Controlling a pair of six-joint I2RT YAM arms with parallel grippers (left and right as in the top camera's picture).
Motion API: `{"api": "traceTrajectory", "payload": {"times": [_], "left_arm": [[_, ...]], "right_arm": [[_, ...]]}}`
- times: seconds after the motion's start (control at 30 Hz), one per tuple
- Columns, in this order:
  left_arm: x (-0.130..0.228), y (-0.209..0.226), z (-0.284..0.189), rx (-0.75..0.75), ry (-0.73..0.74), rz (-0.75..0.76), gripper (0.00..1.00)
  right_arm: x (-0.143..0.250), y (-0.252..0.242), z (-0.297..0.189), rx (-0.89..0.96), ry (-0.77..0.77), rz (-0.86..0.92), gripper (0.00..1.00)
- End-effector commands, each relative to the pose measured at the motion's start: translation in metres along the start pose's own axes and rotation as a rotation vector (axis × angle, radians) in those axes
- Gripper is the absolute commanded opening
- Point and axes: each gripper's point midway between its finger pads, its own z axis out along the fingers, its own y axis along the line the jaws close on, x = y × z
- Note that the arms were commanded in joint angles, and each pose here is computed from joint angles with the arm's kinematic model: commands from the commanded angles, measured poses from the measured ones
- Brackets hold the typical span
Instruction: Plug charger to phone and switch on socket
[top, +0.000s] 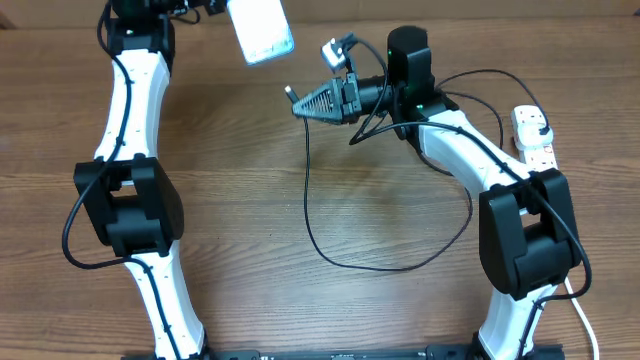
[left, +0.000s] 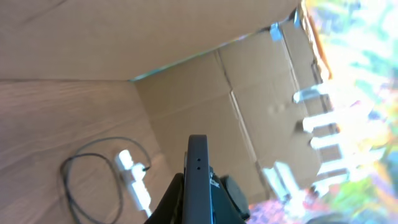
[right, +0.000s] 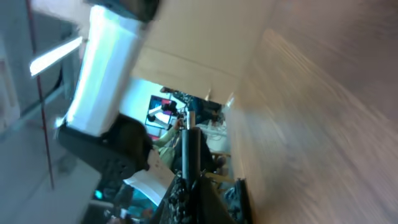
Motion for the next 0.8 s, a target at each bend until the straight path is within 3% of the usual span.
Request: {"api": "traceTrajectory", "payload": {"times": [0.0,0.3,0.77], "left_arm": [[-0.012,-0.027,-0.002,0.010,-0.071,-0.081,0.04],[-0.022,-0.026,0.002,0.006,-0.142,-0.084,0.04],[-0.007,-0.030,0.019,0.017,-0.076,-0.034,0.04]], "right_arm": [[-0.015,0.038,-0.001,-0.035,-0.029,0.017,0.04],[-0.040,0.061,-0.004,-0.070,-0.155,0.007,0.04],[-0.062,0.060,-0.009,-0.062,-0.284,0.022,0.04]]}}
